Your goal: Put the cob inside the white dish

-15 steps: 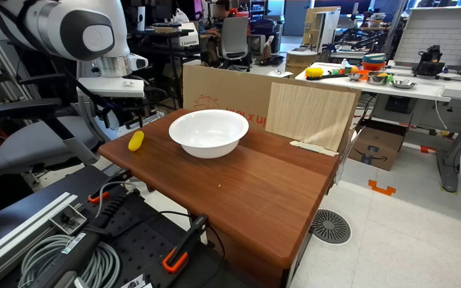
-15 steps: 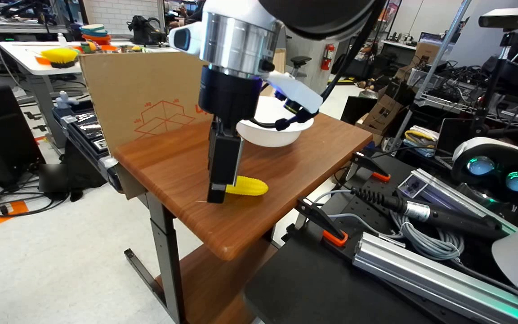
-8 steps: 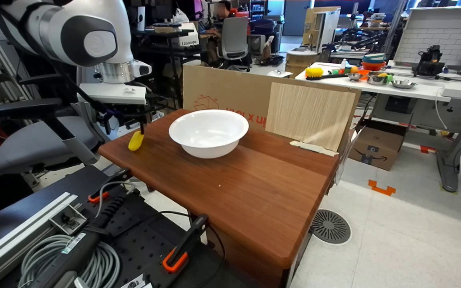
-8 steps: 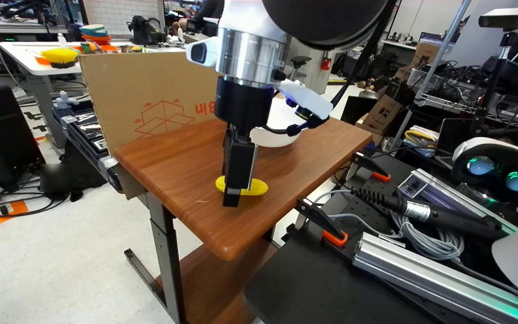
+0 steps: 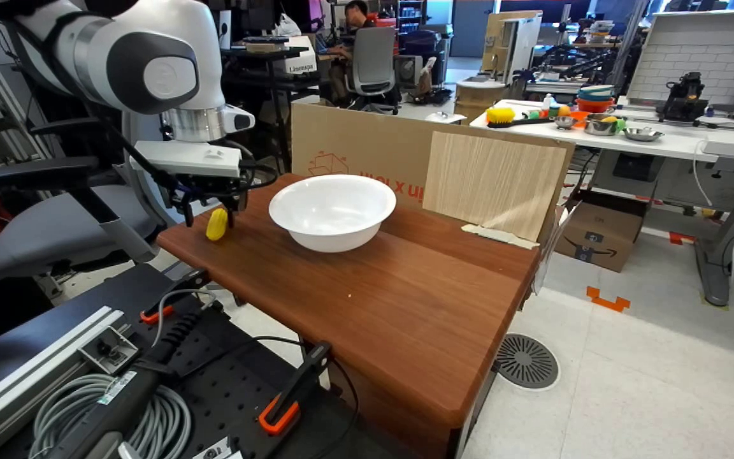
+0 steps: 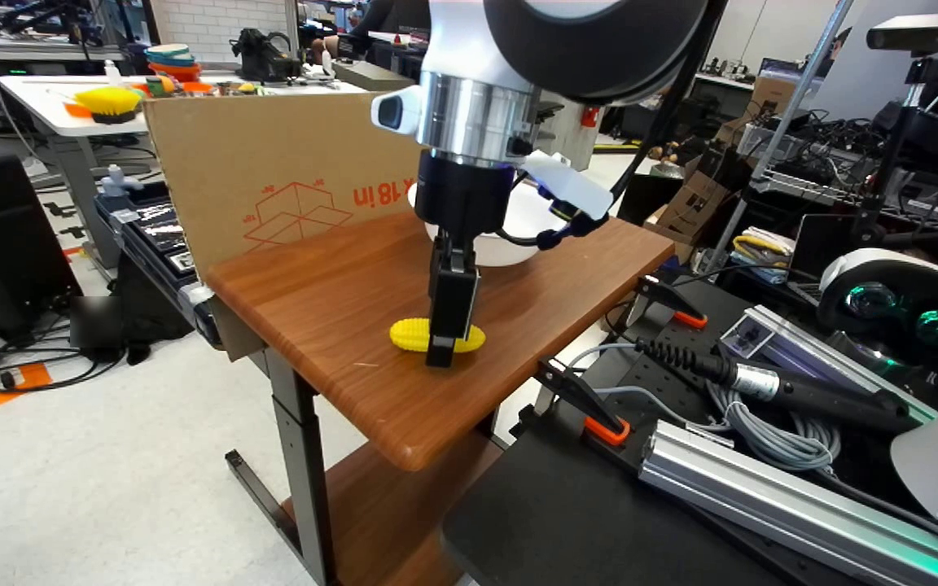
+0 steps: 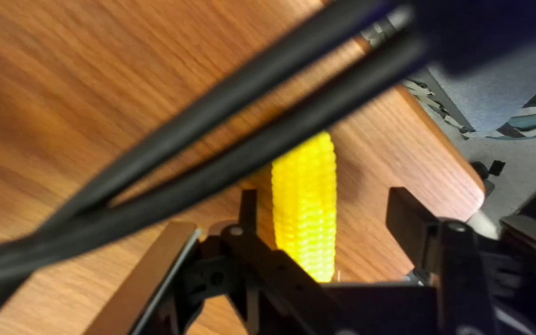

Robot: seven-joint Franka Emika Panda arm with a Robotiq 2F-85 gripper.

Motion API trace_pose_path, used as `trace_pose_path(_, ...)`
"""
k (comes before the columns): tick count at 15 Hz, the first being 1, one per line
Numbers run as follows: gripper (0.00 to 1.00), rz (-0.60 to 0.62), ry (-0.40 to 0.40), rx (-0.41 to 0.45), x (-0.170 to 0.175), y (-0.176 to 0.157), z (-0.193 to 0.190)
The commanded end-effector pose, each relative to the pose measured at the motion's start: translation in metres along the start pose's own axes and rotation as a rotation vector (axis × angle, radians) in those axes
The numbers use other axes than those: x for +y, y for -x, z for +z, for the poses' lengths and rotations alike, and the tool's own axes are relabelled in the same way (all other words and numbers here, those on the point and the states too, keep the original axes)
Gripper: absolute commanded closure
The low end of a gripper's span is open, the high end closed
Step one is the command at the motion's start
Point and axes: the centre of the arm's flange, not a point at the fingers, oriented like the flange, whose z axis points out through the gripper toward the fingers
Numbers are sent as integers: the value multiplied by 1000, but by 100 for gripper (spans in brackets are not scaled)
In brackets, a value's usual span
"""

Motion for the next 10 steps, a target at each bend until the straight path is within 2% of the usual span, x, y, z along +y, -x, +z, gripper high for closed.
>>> trace_pose_path(1, 58, 56, -16, 3, 15, 3, 0)
trace_pose_path(4, 80, 64, 5, 32, 15, 1, -16)
trace_pose_path(6, 93, 77, 63, 34, 8, 4, -39)
trace_pose_path(10, 93, 107, 151, 42, 9, 31, -97)
